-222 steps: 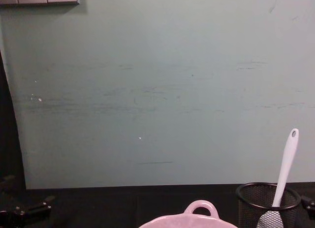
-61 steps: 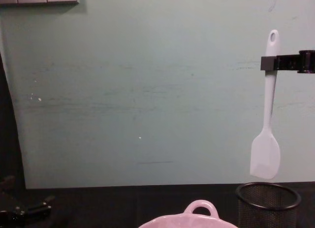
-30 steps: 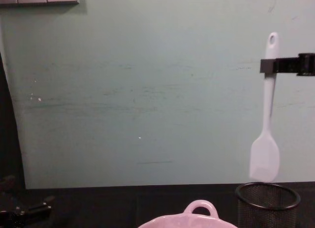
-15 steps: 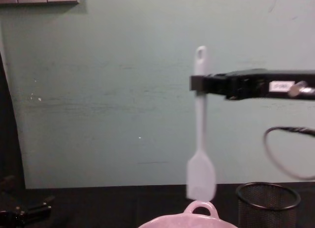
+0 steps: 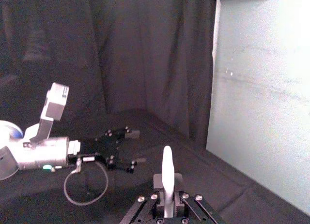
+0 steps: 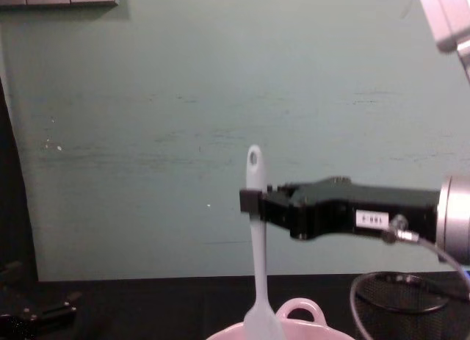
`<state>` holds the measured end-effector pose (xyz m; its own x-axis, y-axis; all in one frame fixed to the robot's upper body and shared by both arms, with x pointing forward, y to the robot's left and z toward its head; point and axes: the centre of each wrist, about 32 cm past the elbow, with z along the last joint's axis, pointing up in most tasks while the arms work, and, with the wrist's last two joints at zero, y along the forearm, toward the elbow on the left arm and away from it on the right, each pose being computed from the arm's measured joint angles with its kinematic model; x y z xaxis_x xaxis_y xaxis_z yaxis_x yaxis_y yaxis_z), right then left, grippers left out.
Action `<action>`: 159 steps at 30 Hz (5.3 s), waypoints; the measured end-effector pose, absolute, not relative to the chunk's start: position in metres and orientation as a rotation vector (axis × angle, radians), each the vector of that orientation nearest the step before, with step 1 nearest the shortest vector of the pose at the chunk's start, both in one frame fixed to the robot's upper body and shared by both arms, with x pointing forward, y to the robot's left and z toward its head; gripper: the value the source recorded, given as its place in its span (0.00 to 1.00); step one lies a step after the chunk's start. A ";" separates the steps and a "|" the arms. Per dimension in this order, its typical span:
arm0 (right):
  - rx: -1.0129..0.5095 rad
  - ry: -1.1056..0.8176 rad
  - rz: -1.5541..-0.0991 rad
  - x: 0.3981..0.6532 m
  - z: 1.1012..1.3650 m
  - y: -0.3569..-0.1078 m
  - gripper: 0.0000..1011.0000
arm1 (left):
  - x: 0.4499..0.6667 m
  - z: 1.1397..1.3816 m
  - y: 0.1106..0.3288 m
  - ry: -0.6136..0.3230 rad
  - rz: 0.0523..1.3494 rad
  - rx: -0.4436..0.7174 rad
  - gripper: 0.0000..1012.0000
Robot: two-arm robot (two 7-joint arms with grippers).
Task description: Use the one hand to pick up the spoon and stir the clear water in the bowl.
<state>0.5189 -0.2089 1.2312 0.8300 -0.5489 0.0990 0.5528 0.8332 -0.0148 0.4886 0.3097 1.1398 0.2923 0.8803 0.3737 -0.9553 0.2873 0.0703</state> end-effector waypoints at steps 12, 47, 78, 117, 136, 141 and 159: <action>-0.043 -0.055 -0.557 0.519 1.216 -0.197 0.11 | 0.489 1.140 0.310 -0.285 1.248 0.304 0.99; -0.037 -0.055 -0.664 0.505 1.212 -0.230 0.11 | 0.489 1.140 0.310 -0.285 1.248 0.304 0.99; -0.043 -0.063 -0.632 0.532 1.203 -0.197 0.11 | 0.489 1.140 0.310 -0.285 1.248 0.304 0.99; -0.028 -0.043 -0.574 0.510 1.205 -0.179 0.11 | 0.489 1.140 0.310 -0.285 1.248 0.304 0.99; -0.033 -0.058 -0.706 0.531 1.207 -0.209 0.11 | 0.489 1.140 0.310 -0.285 1.248 0.304 0.99; -0.039 -0.058 -0.726 0.526 1.208 -0.220 0.11 | 0.489 1.140 0.310 -0.285 1.248 0.304 0.99; -0.040 -0.042 -0.621 0.491 1.207 -0.204 0.11 | 0.489 1.140 0.310 -0.285 1.248 0.304 0.99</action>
<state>0.4907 -0.2040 1.2072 0.8123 -0.5809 0.0516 0.5825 0.8125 -0.0243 0.4886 0.3097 1.1398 0.2923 0.8803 0.3737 -0.9552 0.2873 0.0703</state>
